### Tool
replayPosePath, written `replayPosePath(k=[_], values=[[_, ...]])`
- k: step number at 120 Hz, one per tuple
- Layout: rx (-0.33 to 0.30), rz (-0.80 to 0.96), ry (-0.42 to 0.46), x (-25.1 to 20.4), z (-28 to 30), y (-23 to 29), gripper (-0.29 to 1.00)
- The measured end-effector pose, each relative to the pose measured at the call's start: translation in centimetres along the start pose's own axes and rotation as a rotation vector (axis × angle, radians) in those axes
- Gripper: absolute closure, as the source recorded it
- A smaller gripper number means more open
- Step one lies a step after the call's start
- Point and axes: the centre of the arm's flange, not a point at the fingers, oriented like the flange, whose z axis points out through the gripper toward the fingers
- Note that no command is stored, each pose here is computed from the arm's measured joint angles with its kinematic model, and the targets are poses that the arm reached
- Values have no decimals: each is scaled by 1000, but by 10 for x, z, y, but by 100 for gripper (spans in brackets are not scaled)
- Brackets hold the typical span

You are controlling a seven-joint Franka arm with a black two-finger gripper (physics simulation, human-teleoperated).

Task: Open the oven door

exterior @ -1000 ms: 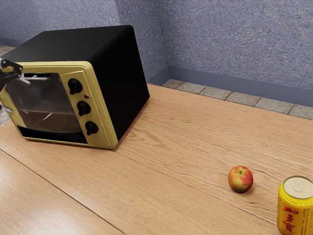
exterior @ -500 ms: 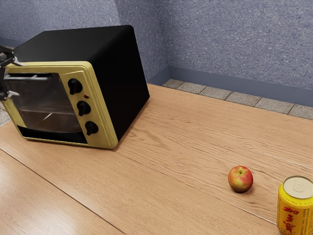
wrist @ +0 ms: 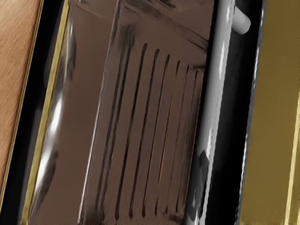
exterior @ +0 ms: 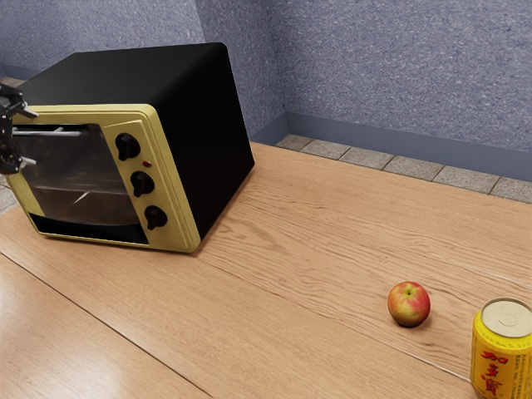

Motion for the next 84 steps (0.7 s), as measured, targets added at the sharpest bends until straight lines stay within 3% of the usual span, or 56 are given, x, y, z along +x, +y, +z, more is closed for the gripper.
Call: replayPosePath(k=[84], values=[[38, -76, 10, 10, 44, -11, 0]])
